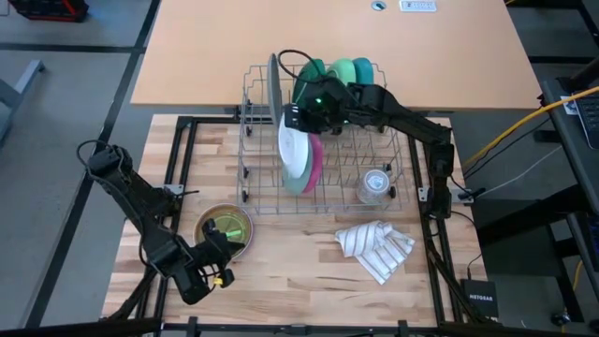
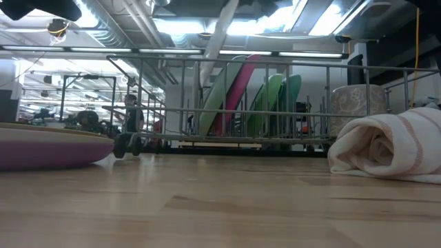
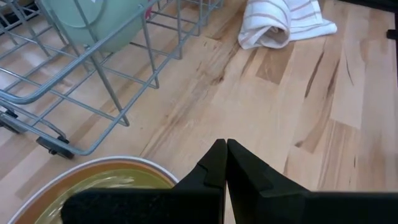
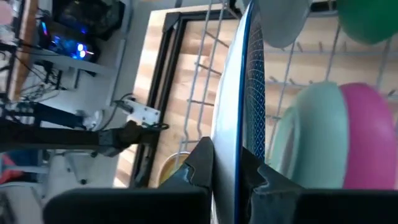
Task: Sort dishes
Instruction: Put the dark blue plate in the dish rack
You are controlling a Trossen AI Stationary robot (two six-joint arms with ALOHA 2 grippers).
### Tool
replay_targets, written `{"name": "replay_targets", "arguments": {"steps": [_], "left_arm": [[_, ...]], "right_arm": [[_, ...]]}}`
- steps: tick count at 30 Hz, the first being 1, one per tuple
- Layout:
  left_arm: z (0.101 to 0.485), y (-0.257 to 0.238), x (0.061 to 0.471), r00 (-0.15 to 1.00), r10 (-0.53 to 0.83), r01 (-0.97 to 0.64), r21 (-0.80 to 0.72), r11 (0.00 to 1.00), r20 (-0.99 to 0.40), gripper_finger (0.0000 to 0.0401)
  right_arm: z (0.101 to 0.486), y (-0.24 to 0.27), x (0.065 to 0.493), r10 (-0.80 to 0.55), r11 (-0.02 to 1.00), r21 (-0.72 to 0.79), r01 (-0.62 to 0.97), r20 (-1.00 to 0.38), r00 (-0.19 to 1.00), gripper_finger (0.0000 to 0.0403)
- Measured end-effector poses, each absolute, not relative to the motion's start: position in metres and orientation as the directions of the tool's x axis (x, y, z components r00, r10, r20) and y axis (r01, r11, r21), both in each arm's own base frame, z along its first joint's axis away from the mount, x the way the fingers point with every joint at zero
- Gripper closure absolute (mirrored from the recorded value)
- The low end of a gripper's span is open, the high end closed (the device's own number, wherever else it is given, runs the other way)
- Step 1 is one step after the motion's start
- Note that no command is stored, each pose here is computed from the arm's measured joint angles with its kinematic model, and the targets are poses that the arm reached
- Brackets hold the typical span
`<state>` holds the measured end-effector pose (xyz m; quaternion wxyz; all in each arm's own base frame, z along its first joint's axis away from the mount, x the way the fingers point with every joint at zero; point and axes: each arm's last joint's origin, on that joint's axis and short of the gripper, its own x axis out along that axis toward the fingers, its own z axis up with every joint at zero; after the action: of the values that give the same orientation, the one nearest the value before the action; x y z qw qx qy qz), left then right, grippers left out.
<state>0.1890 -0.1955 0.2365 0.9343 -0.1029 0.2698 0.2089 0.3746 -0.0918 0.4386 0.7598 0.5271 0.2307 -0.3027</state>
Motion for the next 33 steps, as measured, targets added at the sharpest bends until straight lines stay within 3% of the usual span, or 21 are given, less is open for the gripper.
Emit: {"name": "replay_targets", "arguments": {"steps": [6, 33], "left_arm": [[0.236, -0.196, 0.189, 0.767, 0.334, -0.445, -0.08, 0.892, -0.547, 0.0401], [0.236, -0.196, 0.189, 0.762, 0.326, -0.441, -0.08, 0.894, -0.559, 0.0401]], "right_arm": [[0.436, -0.091, 0.381, -0.162, 0.22, 0.704, 0.676, -0.657, 0.737, 0.0384], [0.358, -0.096, 0.433, -0.085, 0.191, 0.574, 0.797, -0.799, 0.595, 0.0376]]}}
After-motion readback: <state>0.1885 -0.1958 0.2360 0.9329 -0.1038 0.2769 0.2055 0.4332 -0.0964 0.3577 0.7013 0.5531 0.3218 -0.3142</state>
